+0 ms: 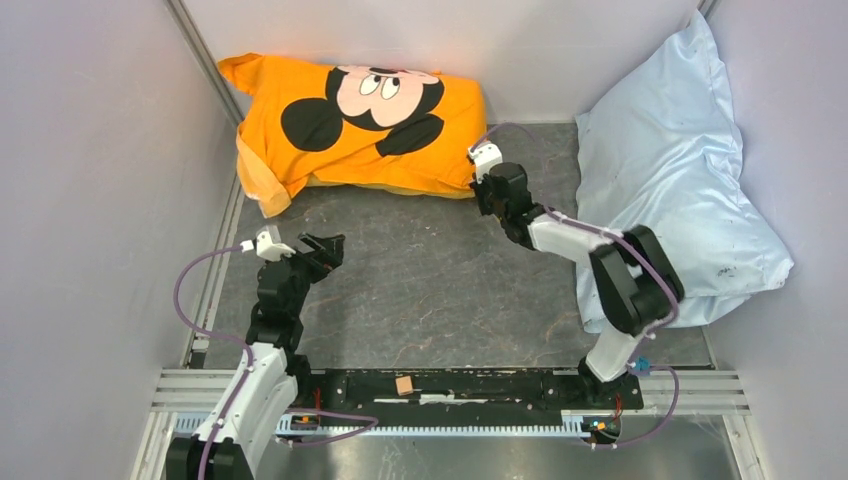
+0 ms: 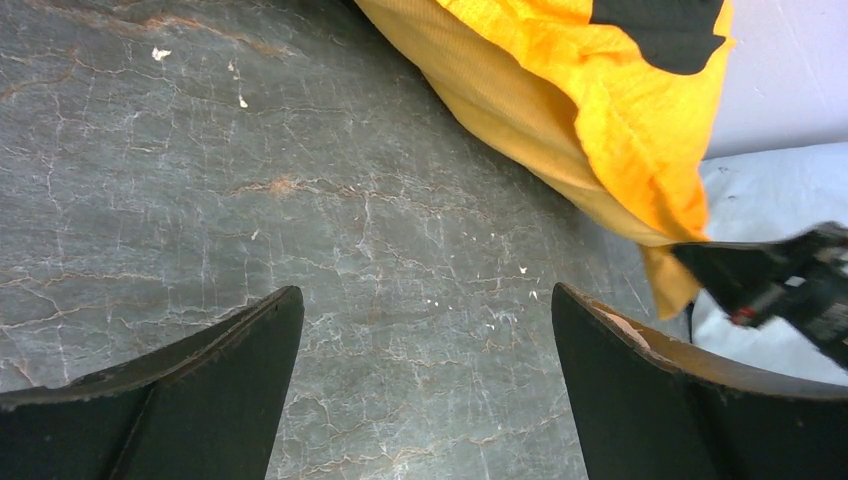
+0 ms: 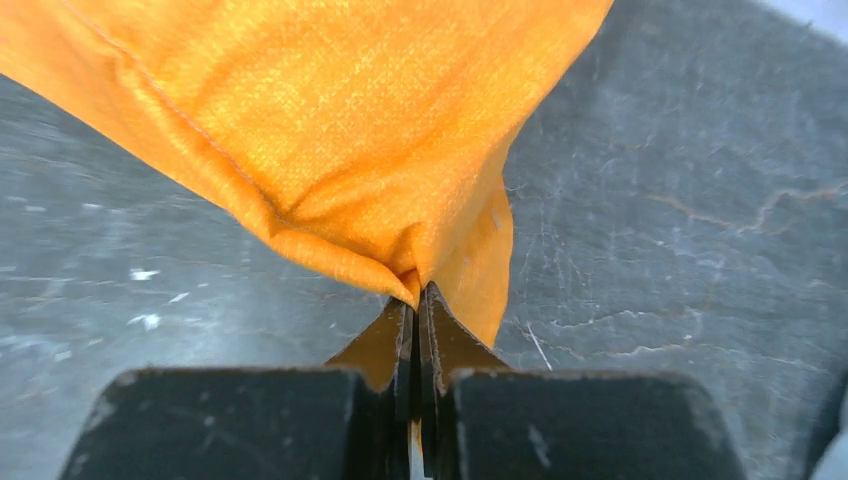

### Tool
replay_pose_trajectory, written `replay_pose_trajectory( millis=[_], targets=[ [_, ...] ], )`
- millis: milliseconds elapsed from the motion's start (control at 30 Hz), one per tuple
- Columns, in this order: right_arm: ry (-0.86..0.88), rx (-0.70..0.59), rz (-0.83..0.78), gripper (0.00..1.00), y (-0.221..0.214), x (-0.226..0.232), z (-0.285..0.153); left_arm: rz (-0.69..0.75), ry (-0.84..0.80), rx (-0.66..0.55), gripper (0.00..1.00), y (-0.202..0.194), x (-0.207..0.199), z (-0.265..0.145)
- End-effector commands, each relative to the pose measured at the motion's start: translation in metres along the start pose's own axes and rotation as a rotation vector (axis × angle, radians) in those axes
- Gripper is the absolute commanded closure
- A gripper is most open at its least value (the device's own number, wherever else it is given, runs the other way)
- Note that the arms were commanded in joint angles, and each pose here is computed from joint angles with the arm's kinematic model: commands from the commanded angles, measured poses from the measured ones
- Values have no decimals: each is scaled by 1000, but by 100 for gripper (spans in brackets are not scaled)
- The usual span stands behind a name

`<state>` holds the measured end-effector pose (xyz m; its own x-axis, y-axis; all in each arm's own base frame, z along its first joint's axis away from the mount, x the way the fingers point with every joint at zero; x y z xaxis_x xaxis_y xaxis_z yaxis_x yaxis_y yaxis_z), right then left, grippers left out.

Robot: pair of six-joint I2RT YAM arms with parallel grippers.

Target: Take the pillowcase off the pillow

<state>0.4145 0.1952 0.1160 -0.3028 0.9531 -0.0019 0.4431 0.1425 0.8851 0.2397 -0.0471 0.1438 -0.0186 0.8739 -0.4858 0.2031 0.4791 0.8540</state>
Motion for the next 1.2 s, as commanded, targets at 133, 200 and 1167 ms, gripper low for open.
replay_pose_trajectory(
  millis=[133, 200, 1167],
  targets=[
    [162, -313, 62, 100, 107, 13, -110, 29, -32, -26, 1, 6, -5, 2],
    [160, -353, 82, 100, 122, 10, -132, 30, -36, -25, 1, 6, -6, 2],
    [-146, -222, 244, 100, 38, -44, -193, -454, 331, 6, 0, 96, -32, 14]
  ],
)
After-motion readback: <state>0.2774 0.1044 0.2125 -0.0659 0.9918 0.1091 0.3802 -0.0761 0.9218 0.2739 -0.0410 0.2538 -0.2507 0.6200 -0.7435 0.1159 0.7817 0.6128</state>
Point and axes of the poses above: each gripper's point midway between its finger pads, its own z axis out along the fingers, its own x axis along the line the jaws close on, y = z × x, the point moved 5 cm from there along -z, back along the fingers, and after that the axes turned 11 degrees about z, right-handed, at the moved point
